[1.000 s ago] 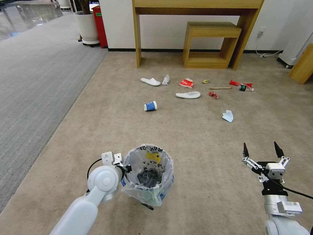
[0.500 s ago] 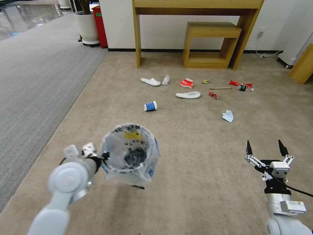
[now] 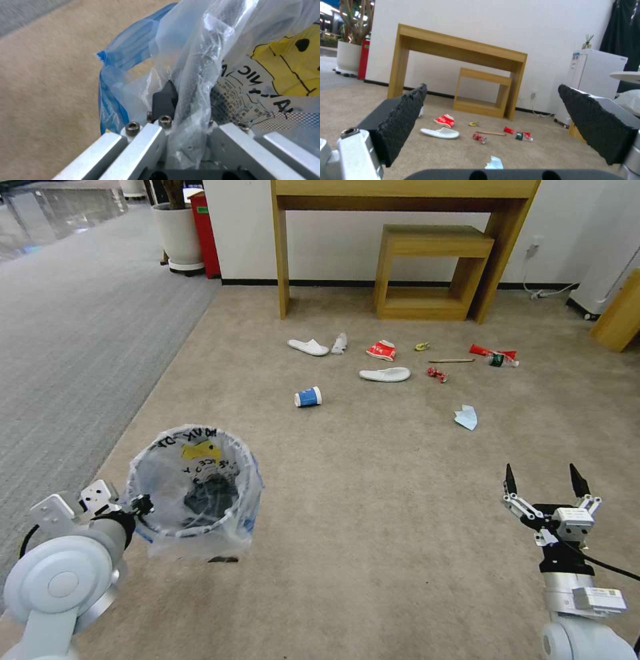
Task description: Pick up the trash bin and place the garbage on the floor into it.
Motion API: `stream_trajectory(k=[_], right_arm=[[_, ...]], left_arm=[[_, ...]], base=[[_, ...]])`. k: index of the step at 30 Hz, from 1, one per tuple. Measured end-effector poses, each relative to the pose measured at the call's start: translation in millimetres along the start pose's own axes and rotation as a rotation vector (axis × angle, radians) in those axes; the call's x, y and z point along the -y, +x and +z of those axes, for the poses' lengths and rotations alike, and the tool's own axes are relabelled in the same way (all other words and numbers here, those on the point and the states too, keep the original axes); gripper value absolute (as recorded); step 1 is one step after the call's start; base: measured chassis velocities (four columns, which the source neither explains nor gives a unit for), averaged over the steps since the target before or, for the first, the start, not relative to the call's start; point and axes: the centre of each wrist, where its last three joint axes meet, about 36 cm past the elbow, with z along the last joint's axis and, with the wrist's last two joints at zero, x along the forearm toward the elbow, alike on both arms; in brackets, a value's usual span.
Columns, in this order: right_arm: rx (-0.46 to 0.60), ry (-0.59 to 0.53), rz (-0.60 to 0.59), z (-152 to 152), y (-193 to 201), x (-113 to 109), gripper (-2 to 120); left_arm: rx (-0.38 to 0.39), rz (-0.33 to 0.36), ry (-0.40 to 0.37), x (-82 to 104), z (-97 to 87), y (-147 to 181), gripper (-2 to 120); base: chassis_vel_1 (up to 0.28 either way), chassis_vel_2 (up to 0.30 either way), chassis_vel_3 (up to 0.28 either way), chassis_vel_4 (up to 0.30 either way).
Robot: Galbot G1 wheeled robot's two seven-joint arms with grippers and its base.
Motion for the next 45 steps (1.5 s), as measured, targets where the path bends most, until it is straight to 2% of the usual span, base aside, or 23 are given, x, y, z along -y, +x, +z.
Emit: stream_trajectory(k=[9, 26, 32, 45], right_arm=[[0.001, -0.006, 0.007, 2.6, -2.1, -0.3, 100], [0.029, -0.013, -0.012, 1.1, -1.8, 5.0, 100], [0.033, -0.015, -0.015, 0.8, -3.0, 4.5, 100], [0.041, -0.015, -0.019, 0.2, -3.3, 6.1, 100]], left_arm=[[0.054, -0.056, -0.040, 1.1, 2.7, -3.6, 0], [0.061, -0.038, -0.025, -2.3, -1.8, 4.1, 0], [0.065, -0.036, -0.025, -4.4, -2.6, 5.9, 0], [0.068, -0.031, -0.019, -4.2, -4.1, 6.3, 0]], base=[[0.000, 0.000, 0.000, 0.000], [-0.005, 0.007, 0.009, -0.006], [-0.134, 0.122, 0.136, -0.137], [-0.257, 0.269, 0.252, -0.260]])
